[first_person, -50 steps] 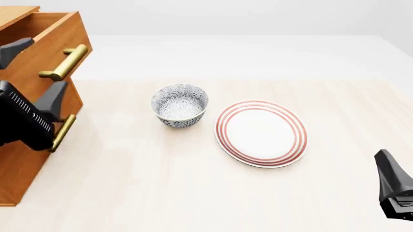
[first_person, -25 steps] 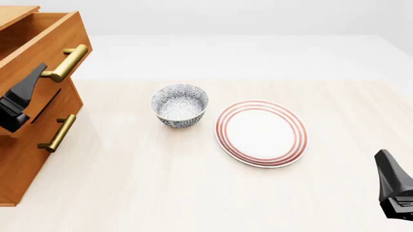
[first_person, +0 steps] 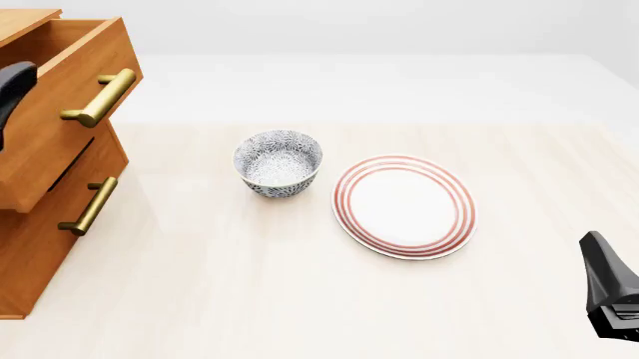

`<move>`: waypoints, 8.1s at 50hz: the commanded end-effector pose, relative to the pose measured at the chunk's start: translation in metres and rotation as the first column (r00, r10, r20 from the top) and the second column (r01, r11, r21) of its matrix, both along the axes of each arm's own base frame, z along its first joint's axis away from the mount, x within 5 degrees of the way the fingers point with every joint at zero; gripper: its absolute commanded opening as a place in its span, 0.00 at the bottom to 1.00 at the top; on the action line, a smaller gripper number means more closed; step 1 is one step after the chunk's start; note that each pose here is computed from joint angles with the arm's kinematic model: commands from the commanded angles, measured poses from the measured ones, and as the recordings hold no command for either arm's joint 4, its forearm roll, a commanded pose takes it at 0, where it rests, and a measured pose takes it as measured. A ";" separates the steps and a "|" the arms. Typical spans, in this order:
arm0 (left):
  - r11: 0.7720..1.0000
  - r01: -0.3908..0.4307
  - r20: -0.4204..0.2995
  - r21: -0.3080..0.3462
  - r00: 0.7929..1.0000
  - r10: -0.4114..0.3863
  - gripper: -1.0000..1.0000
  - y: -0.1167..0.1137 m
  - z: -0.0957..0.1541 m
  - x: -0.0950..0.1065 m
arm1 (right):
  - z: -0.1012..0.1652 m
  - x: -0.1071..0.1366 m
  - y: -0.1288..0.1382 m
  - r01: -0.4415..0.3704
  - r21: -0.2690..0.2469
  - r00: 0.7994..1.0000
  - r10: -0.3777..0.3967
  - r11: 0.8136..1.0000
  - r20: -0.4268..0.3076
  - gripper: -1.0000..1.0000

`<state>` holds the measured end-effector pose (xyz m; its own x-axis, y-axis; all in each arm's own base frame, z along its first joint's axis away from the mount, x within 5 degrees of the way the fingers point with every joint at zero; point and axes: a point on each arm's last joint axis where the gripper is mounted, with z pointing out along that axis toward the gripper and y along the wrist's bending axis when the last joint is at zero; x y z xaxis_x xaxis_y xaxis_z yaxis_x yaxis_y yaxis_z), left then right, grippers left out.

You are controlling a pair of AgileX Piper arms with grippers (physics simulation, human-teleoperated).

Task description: Open the top drawer of the cabinet.

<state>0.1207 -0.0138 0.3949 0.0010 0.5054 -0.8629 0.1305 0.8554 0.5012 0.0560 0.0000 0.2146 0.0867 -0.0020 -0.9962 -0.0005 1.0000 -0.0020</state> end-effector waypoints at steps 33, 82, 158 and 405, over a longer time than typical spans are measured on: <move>0.939 -0.221 -0.302 -0.265 0.943 0.137 1.00 0.015 0.036 0.036 | 0.000 0.000 0.000 0.000 0.000 1.000 0.000 1.000 0.000 1.00; 0.872 -0.352 -0.515 -0.341 0.846 0.139 1.00 0.016 0.052 0.069 | 0.000 0.000 0.000 0.000 0.000 1.000 0.000 1.000 0.000 1.00; 0.824 -0.457 -0.638 -0.334 0.753 0.159 1.00 0.022 -0.003 0.104 | 0.000 0.000 0.000 0.000 0.000 1.000 0.000 1.000 0.000 1.00; 0.926 -0.073 -0.455 -0.370 0.884 -0.112 1.00 -0.026 0.089 0.022 | 0.000 0.000 0.000 0.000 0.000 1.000 0.000 1.000 0.000 1.00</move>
